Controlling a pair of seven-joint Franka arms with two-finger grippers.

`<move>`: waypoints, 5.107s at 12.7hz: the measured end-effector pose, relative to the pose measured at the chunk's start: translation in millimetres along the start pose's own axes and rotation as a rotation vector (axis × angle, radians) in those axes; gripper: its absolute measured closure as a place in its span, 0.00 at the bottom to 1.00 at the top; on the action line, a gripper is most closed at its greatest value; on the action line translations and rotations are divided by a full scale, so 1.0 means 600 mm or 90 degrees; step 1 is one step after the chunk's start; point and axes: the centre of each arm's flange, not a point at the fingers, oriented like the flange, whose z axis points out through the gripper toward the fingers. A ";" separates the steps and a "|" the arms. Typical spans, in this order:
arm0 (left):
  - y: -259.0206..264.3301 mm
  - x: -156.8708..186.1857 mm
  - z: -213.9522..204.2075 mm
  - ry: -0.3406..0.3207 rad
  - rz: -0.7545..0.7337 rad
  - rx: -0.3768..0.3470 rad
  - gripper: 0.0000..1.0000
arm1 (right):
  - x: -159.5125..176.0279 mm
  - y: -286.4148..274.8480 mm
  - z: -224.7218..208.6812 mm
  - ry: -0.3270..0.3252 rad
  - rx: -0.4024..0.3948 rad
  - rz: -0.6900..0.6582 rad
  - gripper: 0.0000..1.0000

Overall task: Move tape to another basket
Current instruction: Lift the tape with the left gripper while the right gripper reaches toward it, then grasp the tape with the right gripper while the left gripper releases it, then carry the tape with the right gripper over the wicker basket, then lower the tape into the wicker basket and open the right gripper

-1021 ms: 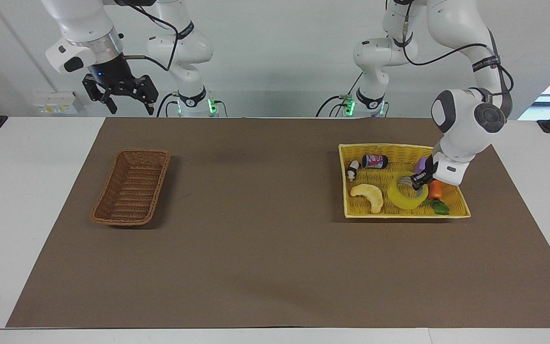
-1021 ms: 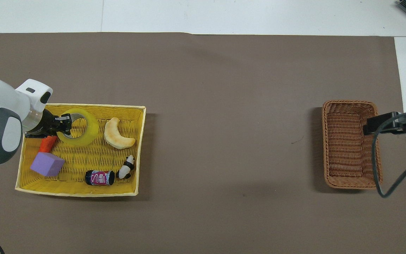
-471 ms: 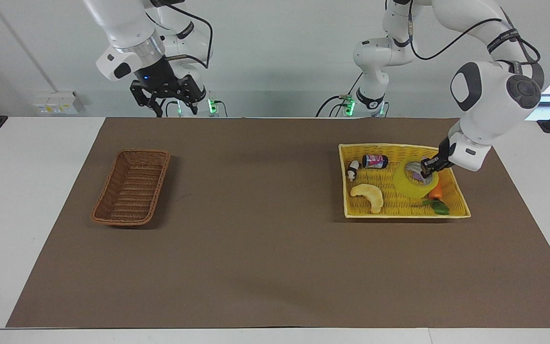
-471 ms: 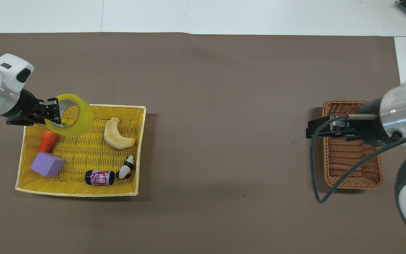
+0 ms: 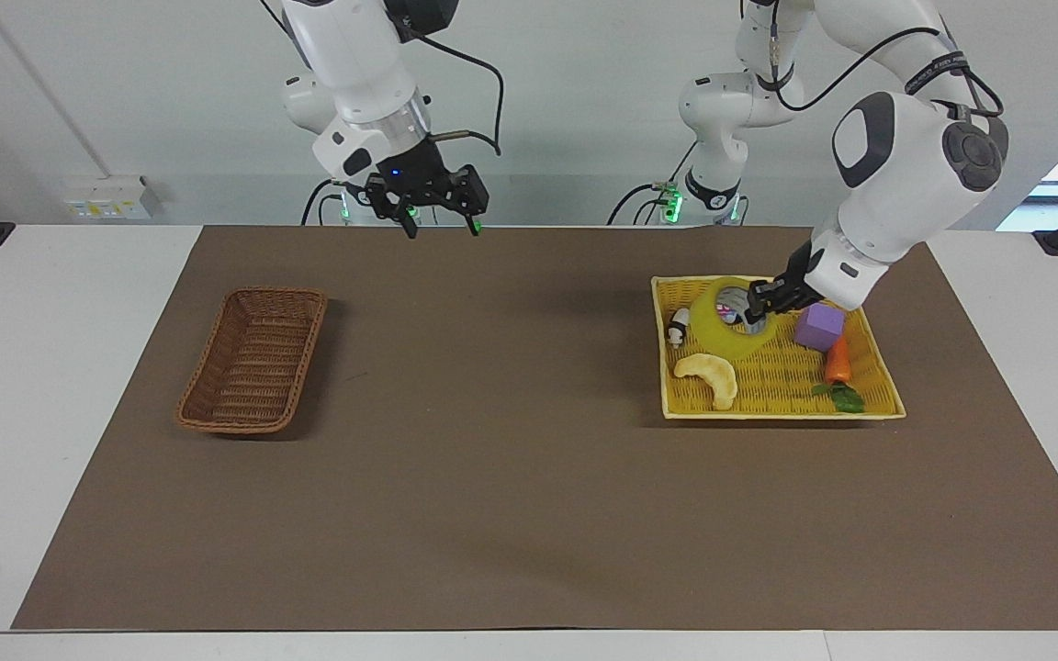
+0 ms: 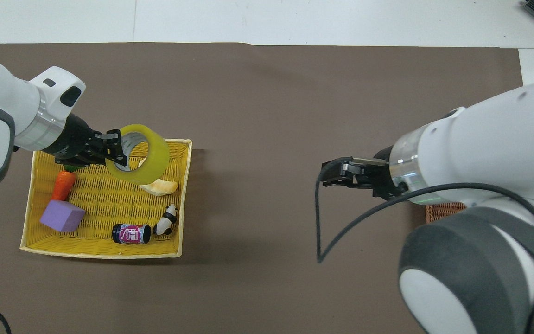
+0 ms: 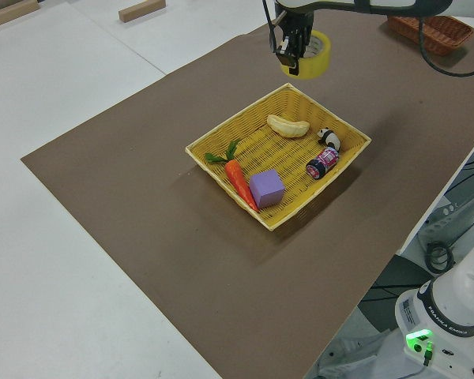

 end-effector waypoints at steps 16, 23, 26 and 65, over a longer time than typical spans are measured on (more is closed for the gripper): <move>0.265 -0.121 0.067 0.002 0.144 -0.099 0.77 | 0.022 -0.110 0.154 -0.036 0.168 0.069 0.00; 0.266 -0.112 0.063 0.024 0.120 -0.130 0.77 | 0.028 -0.092 0.154 -0.044 0.175 0.051 0.32; 0.266 -0.110 0.063 0.023 0.115 -0.136 0.77 | 0.029 -0.088 0.155 -0.047 0.173 0.053 0.69; -0.145 -0.073 -0.223 0.064 0.084 0.180 0.00 | 0.245 0.698 0.214 -0.008 0.108 -0.123 1.00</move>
